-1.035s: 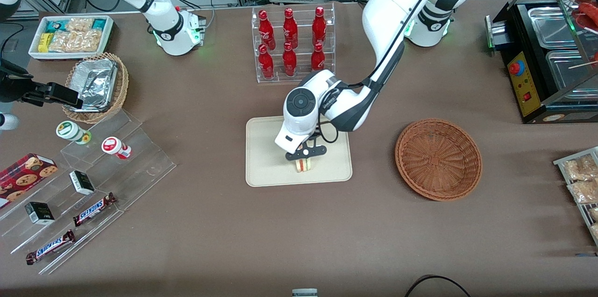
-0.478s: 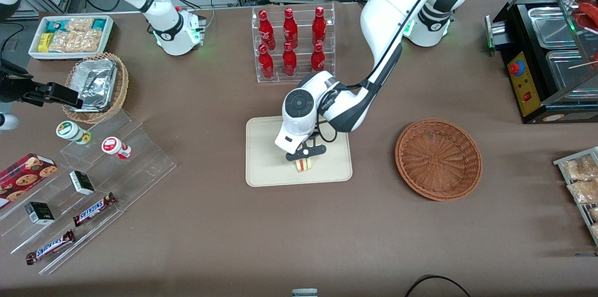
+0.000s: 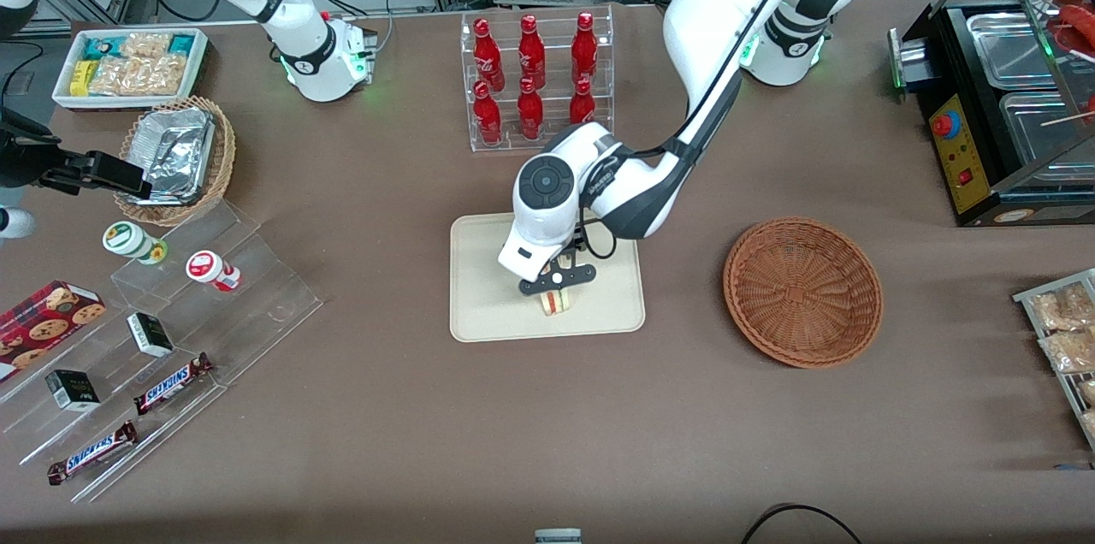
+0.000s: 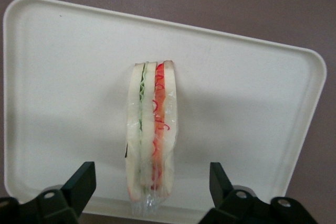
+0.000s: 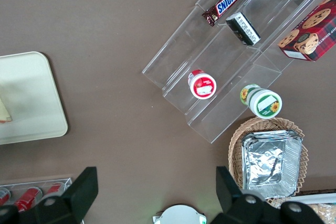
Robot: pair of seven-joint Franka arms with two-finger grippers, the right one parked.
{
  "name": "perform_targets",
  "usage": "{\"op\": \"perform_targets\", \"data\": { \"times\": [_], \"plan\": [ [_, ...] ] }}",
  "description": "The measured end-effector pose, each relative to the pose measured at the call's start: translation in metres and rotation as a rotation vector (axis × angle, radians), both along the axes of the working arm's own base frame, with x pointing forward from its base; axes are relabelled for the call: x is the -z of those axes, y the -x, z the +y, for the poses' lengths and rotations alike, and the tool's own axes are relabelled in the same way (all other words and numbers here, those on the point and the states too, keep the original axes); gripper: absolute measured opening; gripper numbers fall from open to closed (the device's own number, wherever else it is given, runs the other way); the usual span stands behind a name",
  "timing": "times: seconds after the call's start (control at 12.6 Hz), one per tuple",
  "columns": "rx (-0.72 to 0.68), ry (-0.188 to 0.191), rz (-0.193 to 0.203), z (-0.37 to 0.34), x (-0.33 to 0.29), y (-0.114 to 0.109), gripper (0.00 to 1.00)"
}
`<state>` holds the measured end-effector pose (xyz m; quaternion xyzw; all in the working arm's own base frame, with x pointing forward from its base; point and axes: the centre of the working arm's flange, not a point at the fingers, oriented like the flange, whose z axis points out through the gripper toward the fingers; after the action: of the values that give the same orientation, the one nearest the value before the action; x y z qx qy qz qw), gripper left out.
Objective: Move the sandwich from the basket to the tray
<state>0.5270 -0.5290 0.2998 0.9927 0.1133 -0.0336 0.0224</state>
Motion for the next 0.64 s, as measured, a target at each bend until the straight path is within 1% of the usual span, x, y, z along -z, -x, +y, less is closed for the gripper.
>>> {"op": "perform_targets", "data": {
  "times": [0.16,0.32,0.4,0.48,0.56,0.64],
  "plan": [
    [0.017,-0.010,0.000,0.004,-0.042,-0.004,1.00],
    [0.085,-0.020,-0.002,0.012,-0.074,-0.007,1.00],
    [0.121,-0.039,0.007,0.020,-0.085,-0.007,1.00],
    [0.127,-0.072,0.022,0.033,-0.093,-0.011,1.00],
    [0.107,-0.097,0.039,0.052,-0.102,-0.019,1.00],
    [0.087,-0.094,0.054,0.076,-0.112,-0.032,1.00]
  ]
}}
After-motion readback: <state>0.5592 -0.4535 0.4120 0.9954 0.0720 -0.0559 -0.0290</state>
